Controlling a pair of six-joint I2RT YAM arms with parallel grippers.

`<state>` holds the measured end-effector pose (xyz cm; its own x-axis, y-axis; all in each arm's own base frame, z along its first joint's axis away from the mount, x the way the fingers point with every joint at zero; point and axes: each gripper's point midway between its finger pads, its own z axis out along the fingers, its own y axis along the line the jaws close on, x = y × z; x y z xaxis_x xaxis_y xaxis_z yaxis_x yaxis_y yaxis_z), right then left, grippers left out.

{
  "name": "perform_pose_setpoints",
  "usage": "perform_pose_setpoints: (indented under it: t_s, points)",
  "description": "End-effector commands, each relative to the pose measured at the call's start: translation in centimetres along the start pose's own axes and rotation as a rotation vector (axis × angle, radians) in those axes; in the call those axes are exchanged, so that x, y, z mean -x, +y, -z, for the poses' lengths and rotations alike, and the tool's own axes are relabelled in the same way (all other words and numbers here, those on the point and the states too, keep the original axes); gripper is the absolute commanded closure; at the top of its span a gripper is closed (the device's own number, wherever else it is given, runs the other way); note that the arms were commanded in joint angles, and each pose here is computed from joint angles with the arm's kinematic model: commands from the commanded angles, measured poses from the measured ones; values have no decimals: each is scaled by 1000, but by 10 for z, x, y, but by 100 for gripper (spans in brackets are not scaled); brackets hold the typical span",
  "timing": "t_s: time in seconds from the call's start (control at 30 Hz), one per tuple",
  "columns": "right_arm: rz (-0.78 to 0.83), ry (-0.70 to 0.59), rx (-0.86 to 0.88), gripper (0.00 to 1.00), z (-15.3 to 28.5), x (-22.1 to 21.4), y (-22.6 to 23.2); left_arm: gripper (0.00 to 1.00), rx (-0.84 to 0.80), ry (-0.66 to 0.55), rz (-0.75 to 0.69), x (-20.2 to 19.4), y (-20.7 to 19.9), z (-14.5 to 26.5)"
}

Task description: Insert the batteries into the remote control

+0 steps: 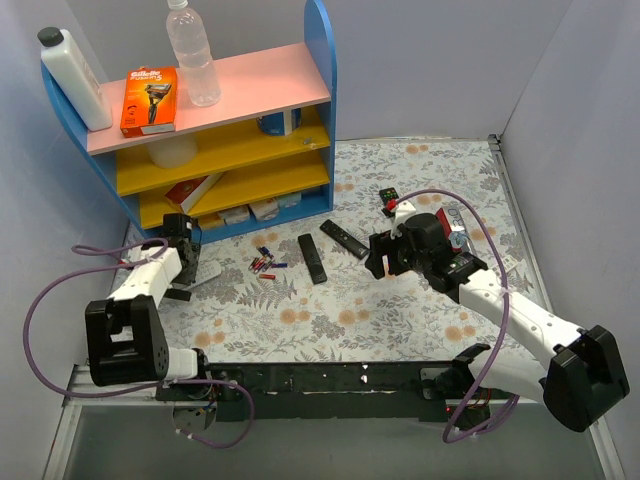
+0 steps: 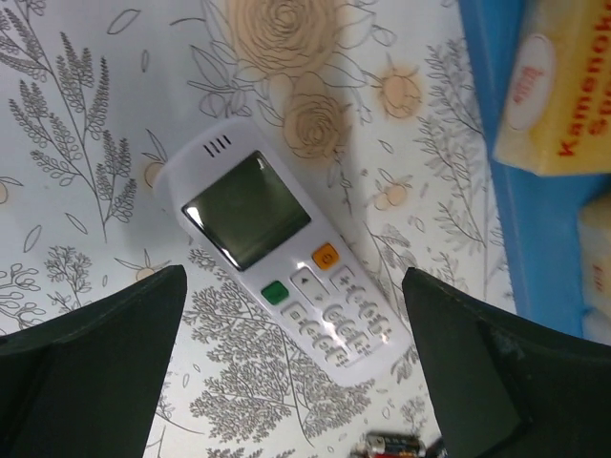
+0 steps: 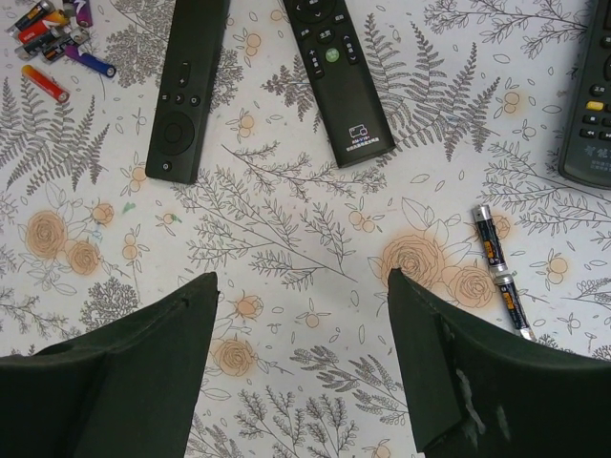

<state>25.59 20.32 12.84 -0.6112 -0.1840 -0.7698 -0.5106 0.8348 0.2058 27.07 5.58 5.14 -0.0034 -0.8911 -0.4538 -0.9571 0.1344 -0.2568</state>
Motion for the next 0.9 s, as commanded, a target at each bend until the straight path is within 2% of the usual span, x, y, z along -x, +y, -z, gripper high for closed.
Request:
perform_pose_setpoints:
  t_s: [0.0, 0.23, 0.3, 0.4, 0.43, 0.53, 0.77, 0.87]
  points:
    - [16, -31, 33, 22, 9, 3, 6, 2, 42, -26, 147, 10, -7, -5]
    - [23, -44, 37, 22, 13, -1, 6, 2, 143, -3, 129, 1, -1, -21]
    - [22, -45, 34, 22, 12, -1, 6, 5, 182, 6, 113, -3, 5, -24]
    - [23, -42, 33, 22, 12, -2, 5, 16, 234, 23, 101, -9, 16, -27]
    - [22, -46, 34, 22, 13, -1, 5, 22, 247, 31, 97, -12, 21, -28]
    - [25, -48, 34, 22, 14, -2, 5, 31, 262, 42, 89, -16, 29, -28]
    - [12, -50, 46, 22, 16, -3, 8, 58, 241, 90, 78, -26, 47, -18]
    - [10, -51, 56, 22, 17, -3, 10, 66, 183, 120, 83, -28, 47, -7]
